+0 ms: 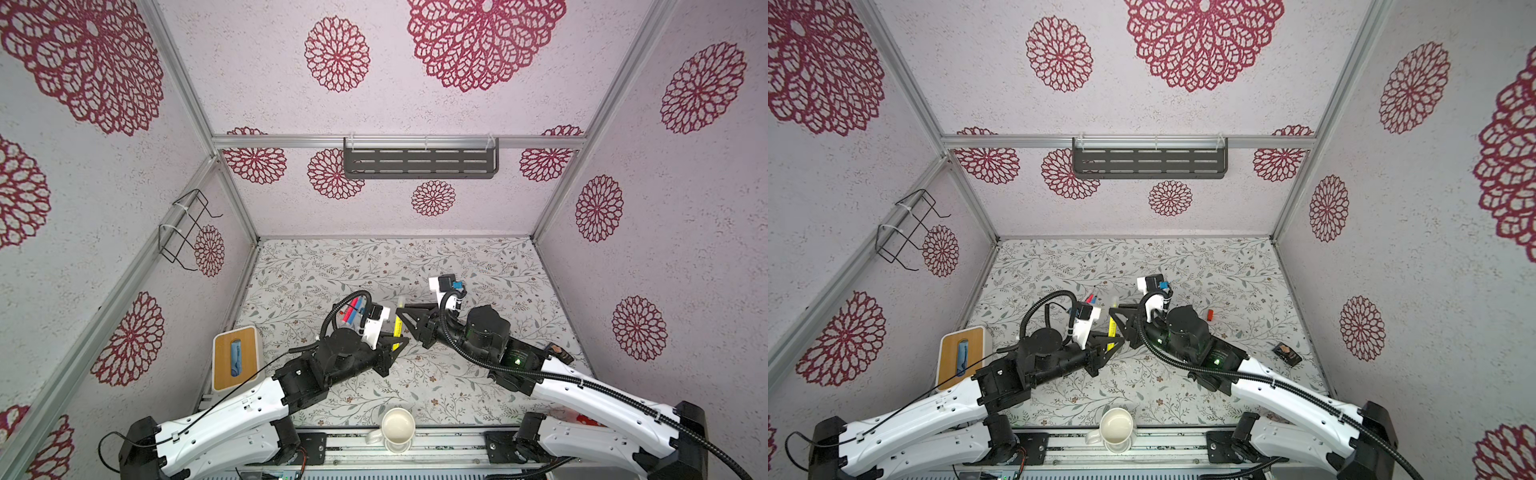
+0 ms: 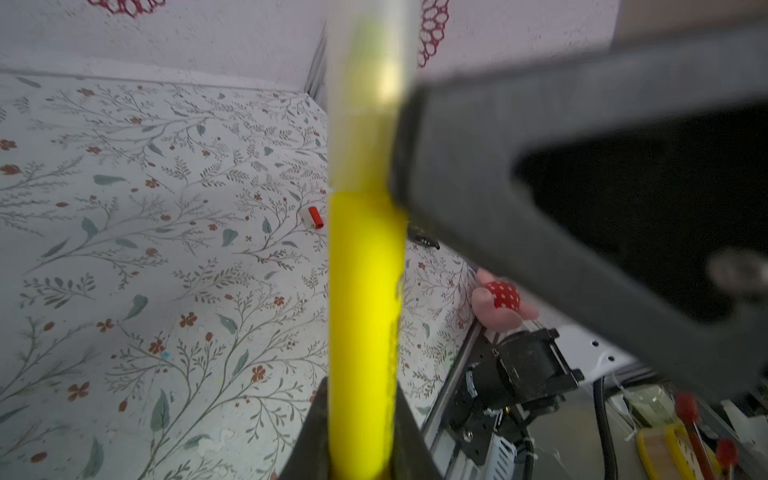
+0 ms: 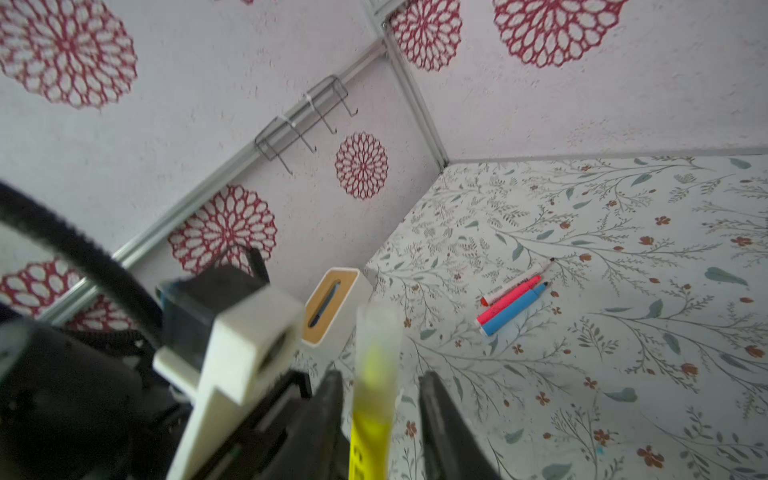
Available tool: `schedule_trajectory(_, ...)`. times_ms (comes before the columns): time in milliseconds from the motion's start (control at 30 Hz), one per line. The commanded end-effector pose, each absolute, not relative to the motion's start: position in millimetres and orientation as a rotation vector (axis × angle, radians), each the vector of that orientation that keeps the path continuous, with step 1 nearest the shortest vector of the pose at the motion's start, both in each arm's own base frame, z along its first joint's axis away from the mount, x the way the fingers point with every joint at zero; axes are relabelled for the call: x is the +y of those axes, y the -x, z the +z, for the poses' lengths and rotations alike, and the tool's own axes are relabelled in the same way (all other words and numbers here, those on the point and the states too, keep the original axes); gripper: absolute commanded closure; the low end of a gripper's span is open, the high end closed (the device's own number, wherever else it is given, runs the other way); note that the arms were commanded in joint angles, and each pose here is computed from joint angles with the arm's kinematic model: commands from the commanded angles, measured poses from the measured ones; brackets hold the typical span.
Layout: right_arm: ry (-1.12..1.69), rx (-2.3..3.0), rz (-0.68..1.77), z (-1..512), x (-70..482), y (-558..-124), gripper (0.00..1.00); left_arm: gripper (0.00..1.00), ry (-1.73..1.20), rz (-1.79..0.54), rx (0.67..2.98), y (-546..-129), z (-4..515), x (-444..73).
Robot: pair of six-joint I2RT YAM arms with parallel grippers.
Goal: Insert the pens into the pen caps
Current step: 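Lower the clear cap onto the highlighter tip held by the left gripper, then open the right gripper and raise it off the capped highlighter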
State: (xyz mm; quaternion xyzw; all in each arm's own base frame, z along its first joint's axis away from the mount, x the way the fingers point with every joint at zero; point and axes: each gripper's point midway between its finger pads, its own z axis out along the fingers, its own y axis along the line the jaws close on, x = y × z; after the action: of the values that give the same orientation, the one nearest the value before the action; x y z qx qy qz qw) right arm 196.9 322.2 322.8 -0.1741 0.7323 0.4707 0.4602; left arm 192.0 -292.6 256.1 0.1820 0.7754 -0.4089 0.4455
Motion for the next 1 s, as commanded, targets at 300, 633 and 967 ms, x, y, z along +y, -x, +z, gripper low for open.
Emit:
schedule_trajectory(300, 0.436, 1.665, 1.155, 378.0, 287.4, -177.3, 0.24, 1.00, -0.384, -1.002, 1.831, -198.8, 276.9, -283.0)
schedule_trajectory(633, 0.405, 1.721, 0.969, 414.0, 280.4, -200.4, 0.23, 1.00, -0.409, -0.976, 1.843, -193.4, 270.3, -288.0)
schedule_trajectory(967, 0.487, 1.824, 0.943, 424.6, 318.1, -223.1, 0.31, 1.00, -0.435, -0.936, 1.836, -186.8, 270.5, -297.5)
